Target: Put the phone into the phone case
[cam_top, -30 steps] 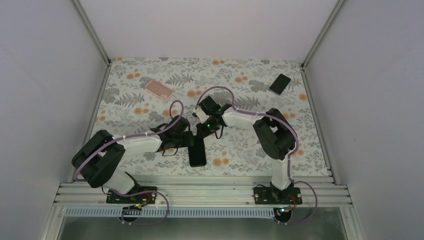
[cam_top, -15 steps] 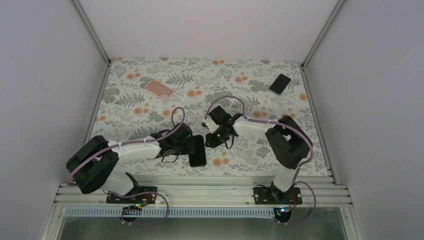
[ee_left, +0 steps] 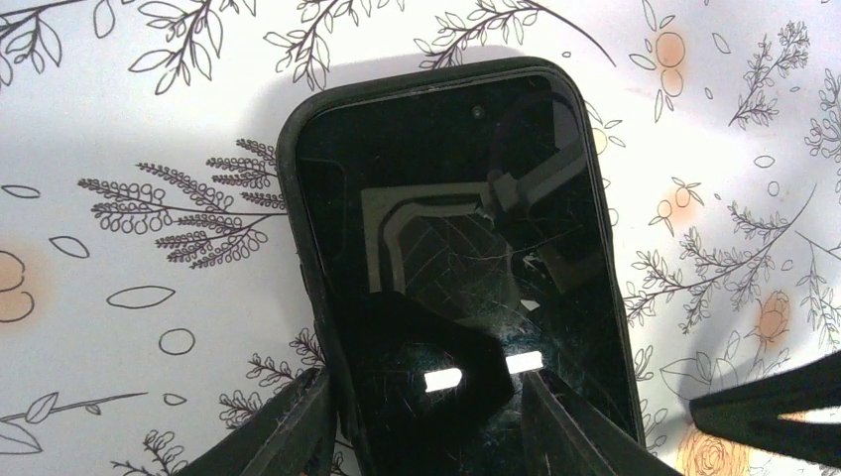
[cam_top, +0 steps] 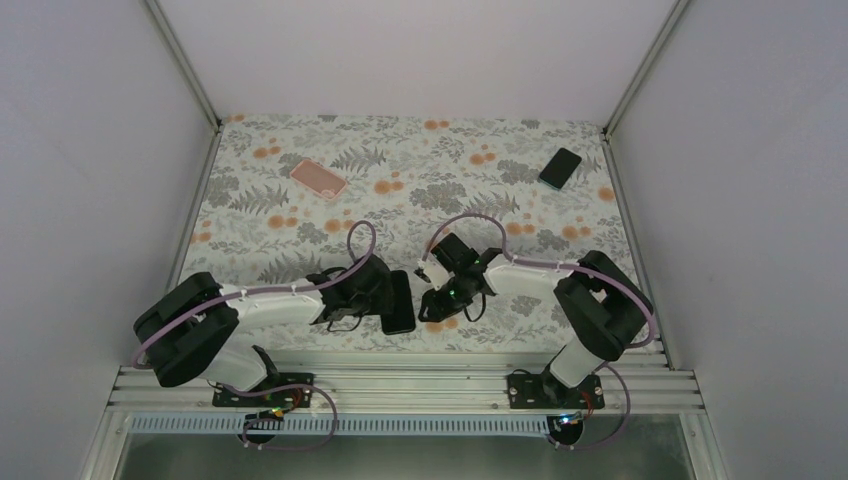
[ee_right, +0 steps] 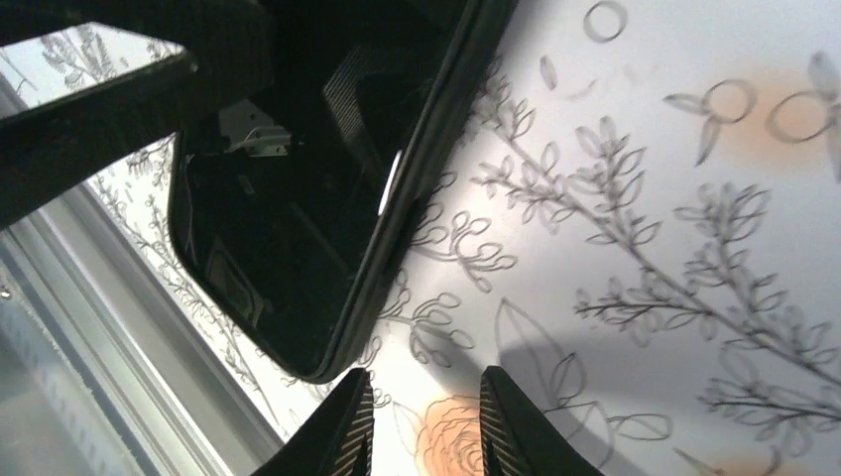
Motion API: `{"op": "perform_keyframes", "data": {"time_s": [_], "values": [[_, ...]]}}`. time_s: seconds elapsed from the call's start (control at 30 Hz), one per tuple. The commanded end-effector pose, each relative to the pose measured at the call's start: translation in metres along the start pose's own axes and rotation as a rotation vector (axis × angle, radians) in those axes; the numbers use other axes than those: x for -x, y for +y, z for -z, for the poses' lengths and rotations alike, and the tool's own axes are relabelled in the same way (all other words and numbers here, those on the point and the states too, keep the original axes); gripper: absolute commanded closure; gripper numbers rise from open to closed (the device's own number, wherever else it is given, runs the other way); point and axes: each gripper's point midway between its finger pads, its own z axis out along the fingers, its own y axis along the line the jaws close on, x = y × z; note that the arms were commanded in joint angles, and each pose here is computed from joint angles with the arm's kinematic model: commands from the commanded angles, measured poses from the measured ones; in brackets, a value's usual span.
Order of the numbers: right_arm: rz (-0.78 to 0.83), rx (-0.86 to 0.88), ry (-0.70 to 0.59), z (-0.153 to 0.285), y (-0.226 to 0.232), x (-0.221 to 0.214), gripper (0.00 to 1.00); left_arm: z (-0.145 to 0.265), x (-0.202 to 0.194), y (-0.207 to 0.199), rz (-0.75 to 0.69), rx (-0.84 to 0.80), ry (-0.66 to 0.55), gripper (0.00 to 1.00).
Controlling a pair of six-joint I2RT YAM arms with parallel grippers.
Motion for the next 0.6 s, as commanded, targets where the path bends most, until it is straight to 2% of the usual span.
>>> {"op": "perform_keyframes", "data": {"time_s": [0.0,0.3,0.57], "values": [[-0.019,0.048,0.016,-0.002,0.012,-0.009,0.74,-0.008,-0.044,0.042,0.009,0.145,0.140,0.52],[-0.030,0.084,0.045,-0.020,0.019,-0.014,0.75,-0.010,-0.048,0.043,0.004,0.153,0.147,0.52],[-0.076,-0.037,0.109,-0.035,-0.008,-0.028,0.83,-0.011,-0.049,0.041,0.003,0.145,0.146,0.52]]}}
